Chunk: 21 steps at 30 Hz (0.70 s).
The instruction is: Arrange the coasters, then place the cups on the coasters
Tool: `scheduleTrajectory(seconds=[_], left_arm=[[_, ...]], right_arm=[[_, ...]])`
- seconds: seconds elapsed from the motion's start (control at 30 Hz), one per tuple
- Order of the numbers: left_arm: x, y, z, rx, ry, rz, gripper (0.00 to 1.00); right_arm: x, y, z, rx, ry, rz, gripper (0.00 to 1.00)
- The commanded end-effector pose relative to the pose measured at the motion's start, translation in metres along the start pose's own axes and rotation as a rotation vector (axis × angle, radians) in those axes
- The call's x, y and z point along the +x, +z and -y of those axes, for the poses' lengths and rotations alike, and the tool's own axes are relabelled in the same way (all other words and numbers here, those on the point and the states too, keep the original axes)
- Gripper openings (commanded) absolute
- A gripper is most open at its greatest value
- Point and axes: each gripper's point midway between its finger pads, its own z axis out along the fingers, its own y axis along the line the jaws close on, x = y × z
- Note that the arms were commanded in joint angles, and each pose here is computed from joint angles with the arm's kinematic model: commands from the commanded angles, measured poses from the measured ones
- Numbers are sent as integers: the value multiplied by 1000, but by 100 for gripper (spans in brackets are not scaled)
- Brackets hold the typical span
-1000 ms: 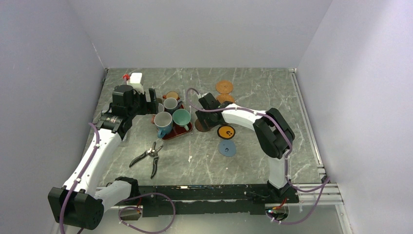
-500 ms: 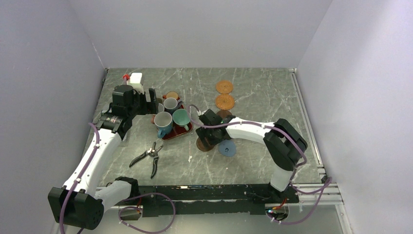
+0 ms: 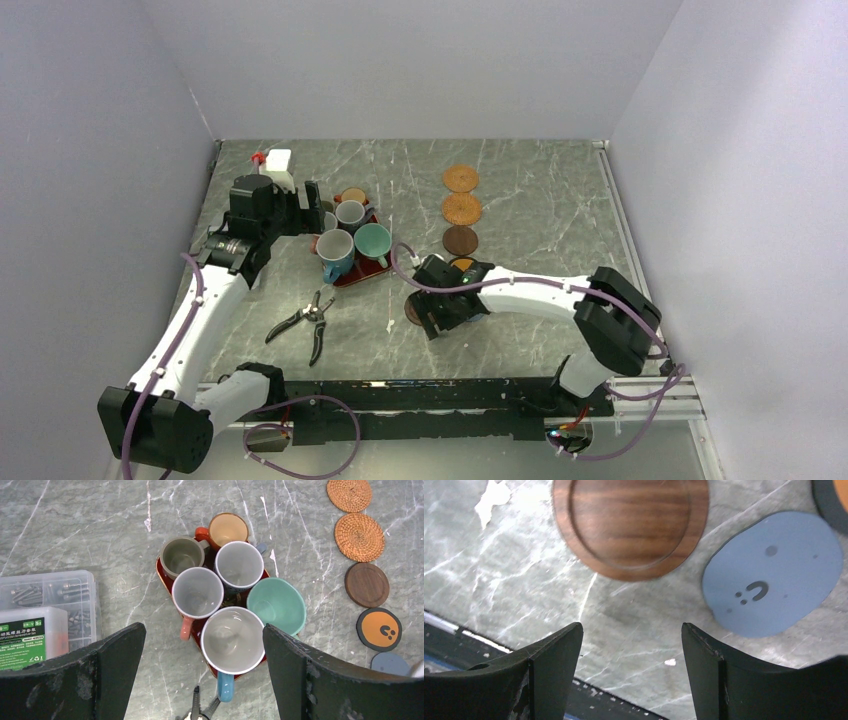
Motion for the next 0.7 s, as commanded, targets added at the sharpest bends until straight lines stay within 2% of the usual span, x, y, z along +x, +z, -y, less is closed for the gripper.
scheduleTrajectory(seconds=[0.0, 0.17, 0.27, 0.47, 0.67], left_arm=[[-20, -9, 7, 28, -1, 68, 94], [-21, -12, 12, 60, -1, 83, 94], [-21, -12, 12, 61, -3, 85, 94], [-19, -9, 12, 56, -8, 74, 94], [-19, -9, 9, 43, -2, 77, 94]], right_arm=[[4, -19, -9, -17, 41, 32, 76], [-22, -35, -17, -54, 69, 157, 80], [-48, -39, -24, -73, 62, 251, 86], [-106, -28, -28, -2, -4, 376, 99], [-146, -7, -28, -3, -43, 422, 99]])
